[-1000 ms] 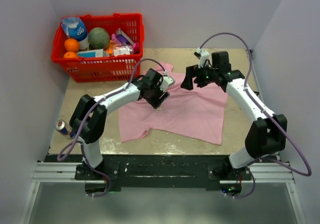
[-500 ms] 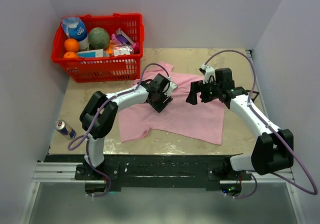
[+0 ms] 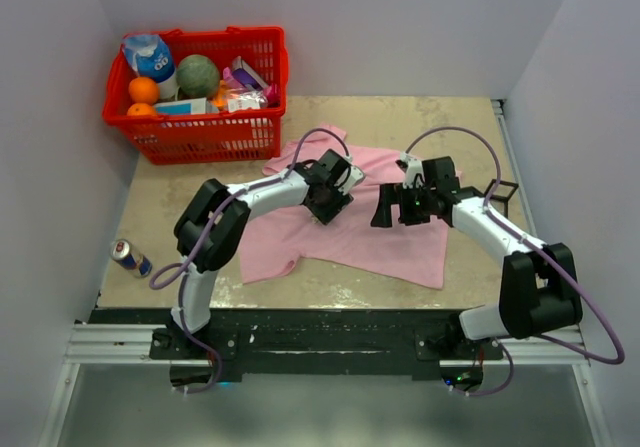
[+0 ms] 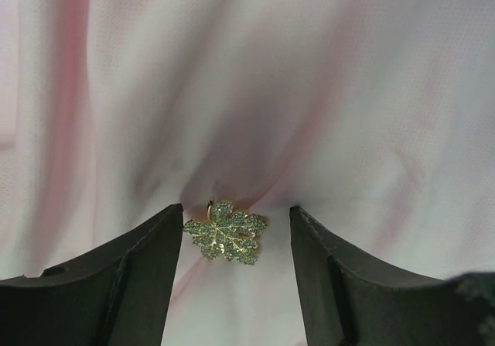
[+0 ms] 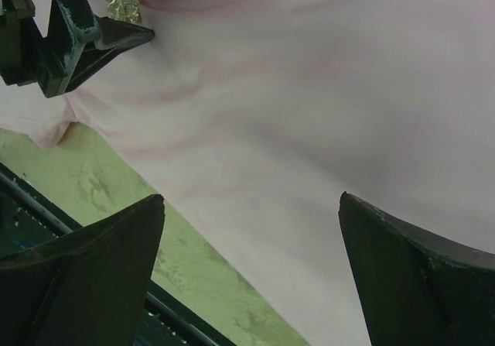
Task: Remove the brooch from the garment
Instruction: Remove the brooch from the clothes.
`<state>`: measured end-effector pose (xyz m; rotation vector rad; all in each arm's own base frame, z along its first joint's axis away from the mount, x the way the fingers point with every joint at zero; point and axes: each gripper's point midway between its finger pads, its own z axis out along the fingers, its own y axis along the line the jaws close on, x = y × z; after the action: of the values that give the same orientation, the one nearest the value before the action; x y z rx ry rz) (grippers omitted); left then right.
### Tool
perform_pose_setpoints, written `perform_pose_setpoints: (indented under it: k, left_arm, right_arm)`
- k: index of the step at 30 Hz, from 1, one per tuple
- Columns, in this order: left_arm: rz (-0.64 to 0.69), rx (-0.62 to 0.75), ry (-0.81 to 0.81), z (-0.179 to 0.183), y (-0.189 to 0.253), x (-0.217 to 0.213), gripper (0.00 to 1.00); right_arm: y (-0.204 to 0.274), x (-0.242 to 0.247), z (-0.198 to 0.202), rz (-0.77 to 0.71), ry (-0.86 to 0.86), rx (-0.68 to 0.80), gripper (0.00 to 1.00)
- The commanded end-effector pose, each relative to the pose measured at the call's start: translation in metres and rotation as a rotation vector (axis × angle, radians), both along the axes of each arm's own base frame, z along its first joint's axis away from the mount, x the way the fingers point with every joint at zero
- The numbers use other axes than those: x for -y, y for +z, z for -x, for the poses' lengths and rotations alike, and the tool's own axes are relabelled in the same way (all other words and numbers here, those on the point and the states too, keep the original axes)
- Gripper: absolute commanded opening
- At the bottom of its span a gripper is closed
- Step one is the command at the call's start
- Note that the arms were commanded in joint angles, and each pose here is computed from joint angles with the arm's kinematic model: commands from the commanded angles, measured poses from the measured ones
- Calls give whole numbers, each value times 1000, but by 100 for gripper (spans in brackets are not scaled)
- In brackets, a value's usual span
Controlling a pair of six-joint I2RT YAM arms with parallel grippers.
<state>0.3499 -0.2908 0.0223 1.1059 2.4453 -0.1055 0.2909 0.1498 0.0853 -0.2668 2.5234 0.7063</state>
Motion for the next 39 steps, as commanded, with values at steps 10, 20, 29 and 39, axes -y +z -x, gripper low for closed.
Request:
perform_pose_setpoints:
  k: [10,20,29,39]
  left_arm:
    - [24,50,2,-13,18,7,56]
    - [5,84,-14,-21,22,7,52]
    - [21,24,-39,-8,15,9,55]
    - [-43,54,-9,-16,13,-10,54]
  right_arm:
    - [-12,6,-3,21,-39,10,99]
    - [-46,14,-4,71,-85,-75,99]
    - [-55,14,-4,84,-91,-102,99]
    - [-75,22,-2,119,-133,-160,99]
